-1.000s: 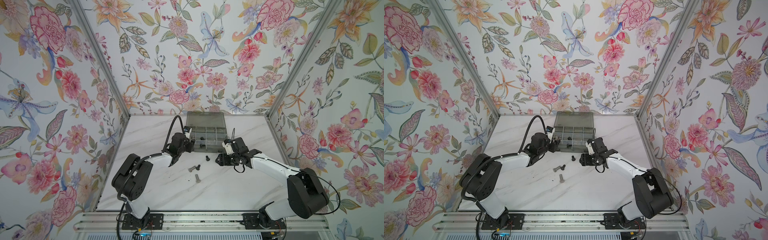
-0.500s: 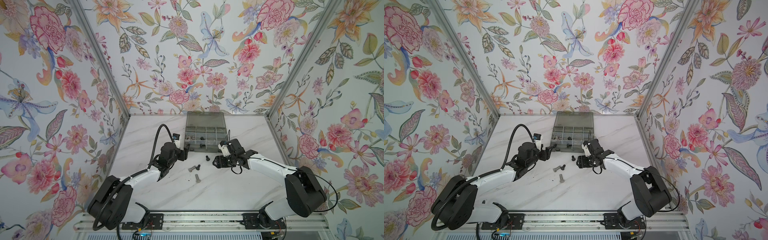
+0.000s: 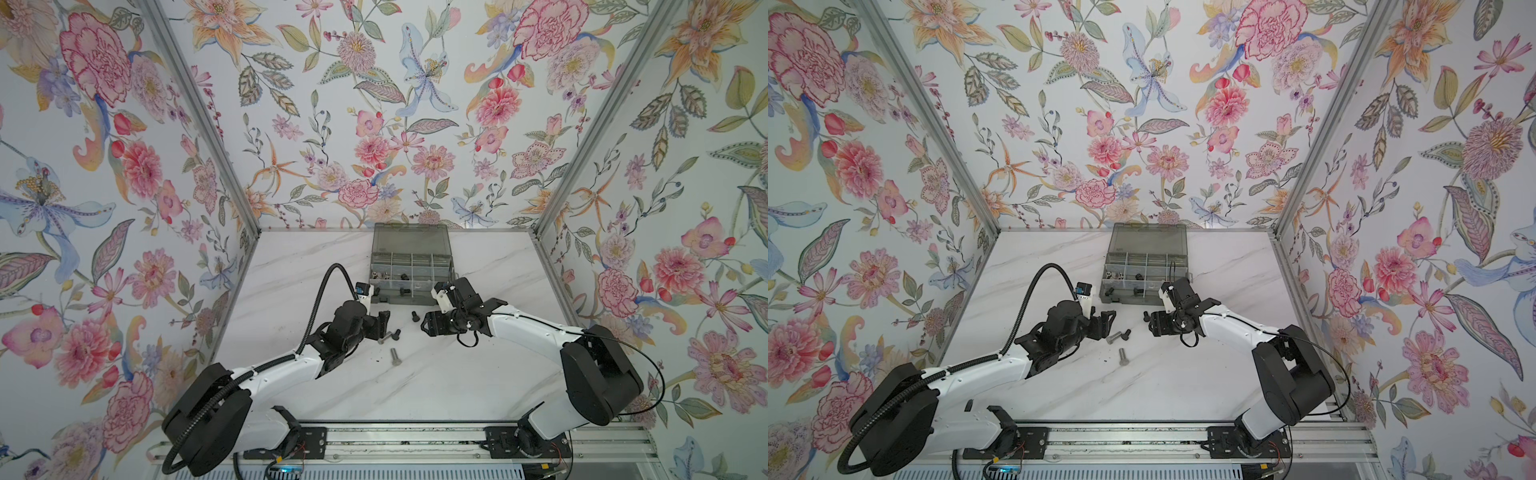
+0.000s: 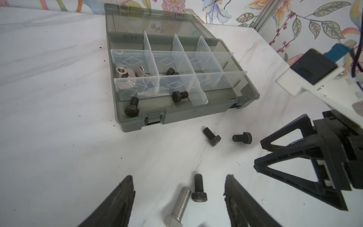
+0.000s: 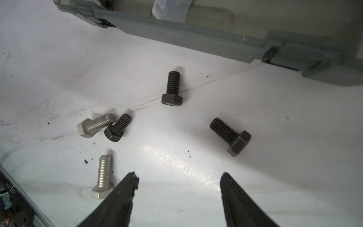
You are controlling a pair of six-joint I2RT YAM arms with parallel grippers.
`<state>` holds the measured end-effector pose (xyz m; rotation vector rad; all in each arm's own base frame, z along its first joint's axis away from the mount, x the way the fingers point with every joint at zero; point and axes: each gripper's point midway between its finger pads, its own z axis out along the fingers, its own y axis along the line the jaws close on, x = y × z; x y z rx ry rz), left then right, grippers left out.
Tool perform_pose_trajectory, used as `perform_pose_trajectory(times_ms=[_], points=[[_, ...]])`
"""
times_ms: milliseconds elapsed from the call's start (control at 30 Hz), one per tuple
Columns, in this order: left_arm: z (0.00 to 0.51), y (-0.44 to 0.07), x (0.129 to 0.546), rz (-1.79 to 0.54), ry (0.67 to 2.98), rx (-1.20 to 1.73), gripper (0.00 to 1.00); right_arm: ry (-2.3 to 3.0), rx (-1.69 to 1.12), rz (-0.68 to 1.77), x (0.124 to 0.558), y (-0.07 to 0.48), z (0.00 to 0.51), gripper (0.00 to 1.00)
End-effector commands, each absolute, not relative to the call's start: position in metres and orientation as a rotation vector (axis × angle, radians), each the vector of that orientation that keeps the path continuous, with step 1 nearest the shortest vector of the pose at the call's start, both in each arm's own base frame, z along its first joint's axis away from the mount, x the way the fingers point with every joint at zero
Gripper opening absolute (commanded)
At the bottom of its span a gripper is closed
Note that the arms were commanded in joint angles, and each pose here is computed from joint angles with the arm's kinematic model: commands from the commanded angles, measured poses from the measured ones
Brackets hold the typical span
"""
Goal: Sort the screws and nuts into containers
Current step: 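Move the left gripper down around a dark bolt beside the silver bolt, then close the left gripper on the dark bolt head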
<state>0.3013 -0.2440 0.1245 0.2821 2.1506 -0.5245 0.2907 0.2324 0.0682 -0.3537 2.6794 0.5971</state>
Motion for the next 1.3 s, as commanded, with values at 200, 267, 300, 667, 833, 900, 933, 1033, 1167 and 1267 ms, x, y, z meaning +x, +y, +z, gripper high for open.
perform_pose_trajectory(times_ms=[200,267,300,667,833,900,933,1033,1167,1267], points=[[0.072,-0.265,0.285,-0.389,2.394,0.322,0.74,2.663,-0.298,0.575,0.296,0.220,0.072,0.71],[0.068,-0.272,0.284,-0.391,2.411,0.348,0.73,2.664,-0.290,0.573,0.296,0.217,0.071,0.71],[0.068,-0.277,0.283,-0.401,2.415,0.362,0.70,2.663,-0.288,0.573,0.296,0.216,0.071,0.71],[0.046,-0.298,0.274,-0.405,2.496,0.437,0.57,2.674,-0.280,0.584,0.294,0.211,0.064,0.71],[0.041,-0.304,0.270,-0.420,2.510,0.451,0.56,2.671,-0.281,0.589,0.295,0.210,0.064,0.71],[0.038,-0.306,0.270,-0.424,2.517,0.460,0.56,2.673,-0.278,0.591,0.295,0.210,0.063,0.71],[0.037,-0.306,0.269,-0.422,2.519,0.463,0.56,2.674,-0.274,0.591,0.295,0.209,0.063,0.71],[0.032,-0.307,0.270,-0.415,2.528,0.474,0.56,2.675,-0.275,0.592,0.294,0.208,0.063,0.71],[0.028,-0.308,0.271,-0.404,2.536,0.491,0.57,2.674,-0.270,0.592,0.295,0.207,0.063,0.71],[0.024,-0.308,0.272,-0.388,2.540,0.498,0.57,2.673,-0.268,0.594,0.295,0.207,0.063,0.71]])
